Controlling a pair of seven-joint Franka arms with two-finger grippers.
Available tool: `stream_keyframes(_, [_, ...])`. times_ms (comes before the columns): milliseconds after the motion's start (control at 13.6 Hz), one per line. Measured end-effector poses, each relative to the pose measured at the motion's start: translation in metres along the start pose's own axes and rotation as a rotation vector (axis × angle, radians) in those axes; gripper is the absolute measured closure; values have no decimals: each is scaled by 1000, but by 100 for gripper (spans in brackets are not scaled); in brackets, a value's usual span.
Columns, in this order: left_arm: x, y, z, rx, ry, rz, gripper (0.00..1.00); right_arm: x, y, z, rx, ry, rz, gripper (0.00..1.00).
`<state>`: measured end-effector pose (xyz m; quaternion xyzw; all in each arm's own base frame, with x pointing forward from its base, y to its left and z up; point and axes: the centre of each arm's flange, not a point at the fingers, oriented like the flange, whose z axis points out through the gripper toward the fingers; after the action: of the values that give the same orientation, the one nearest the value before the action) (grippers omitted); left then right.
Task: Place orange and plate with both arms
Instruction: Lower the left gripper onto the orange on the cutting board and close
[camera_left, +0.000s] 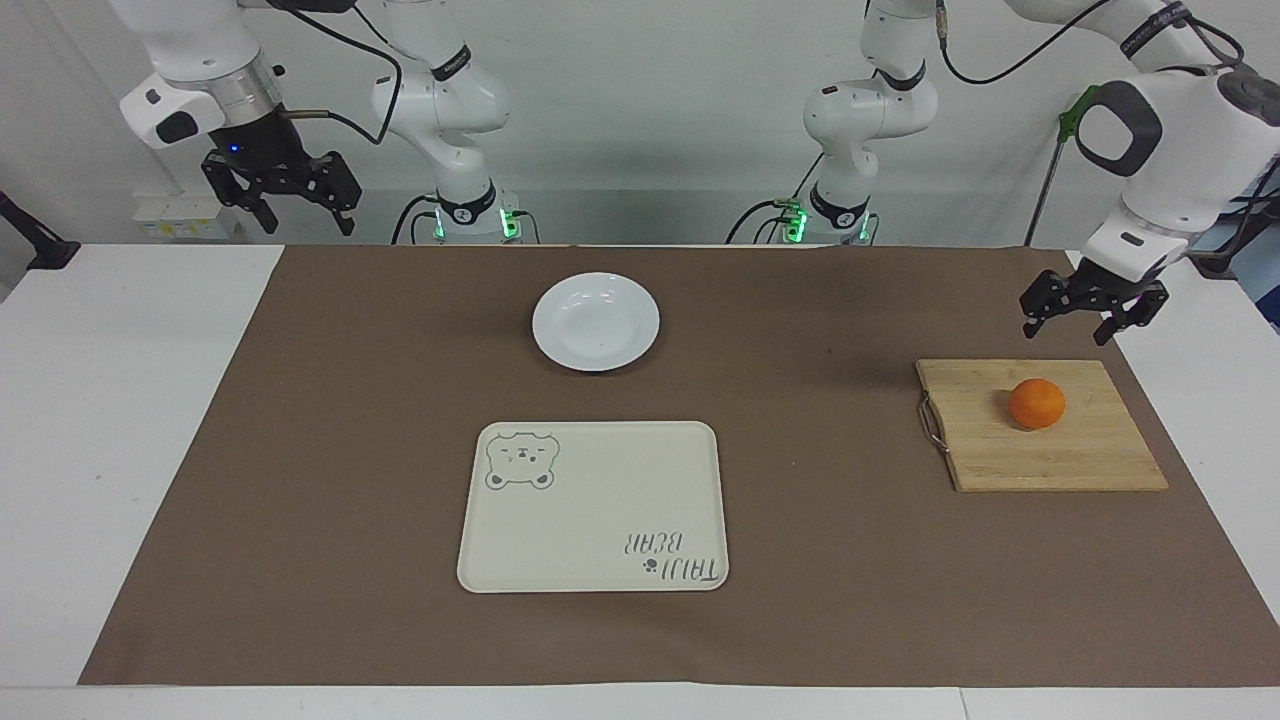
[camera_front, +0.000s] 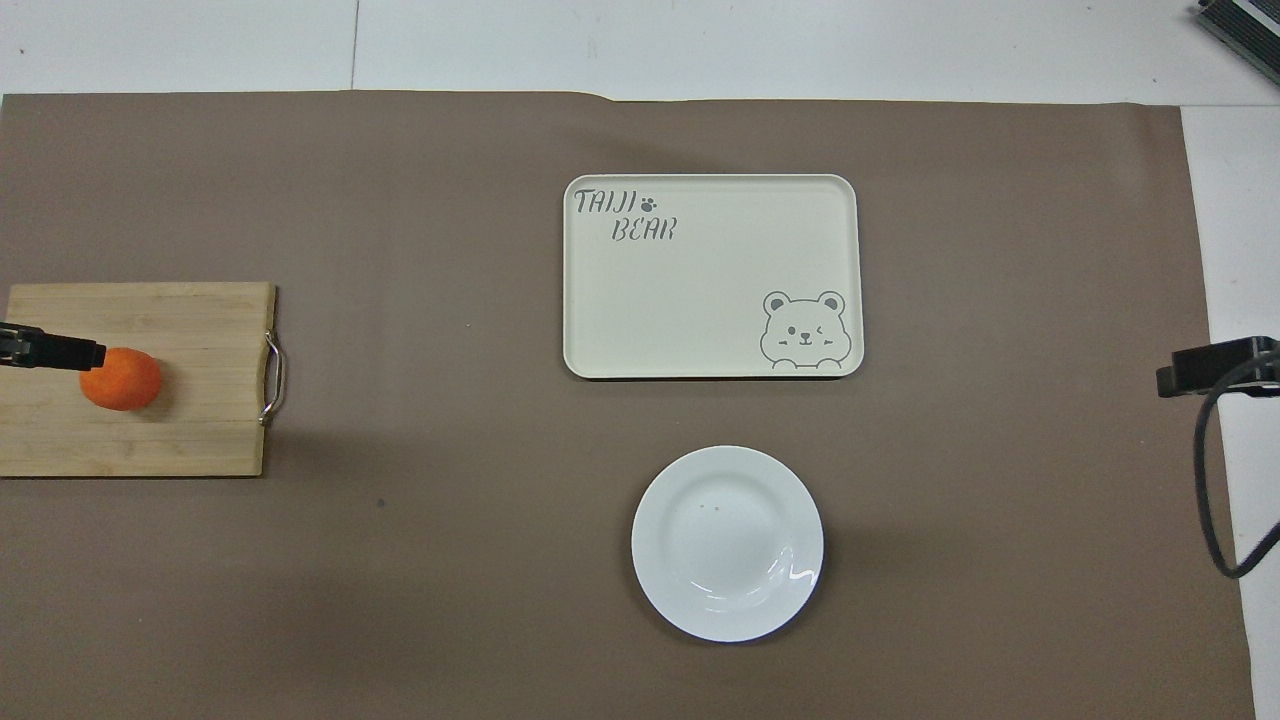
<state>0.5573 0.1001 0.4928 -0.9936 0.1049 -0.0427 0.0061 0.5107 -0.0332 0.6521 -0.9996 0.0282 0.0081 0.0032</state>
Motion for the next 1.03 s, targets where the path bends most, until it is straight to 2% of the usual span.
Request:
stream_keyframes(369, [10, -28, 67, 8, -11, 20, 0, 0, 0, 0, 0, 0, 0, 0])
stream_keyframes(1032, [9, -47, 128, -6, -64, -8, 0, 0, 0, 0, 0, 0, 0, 0])
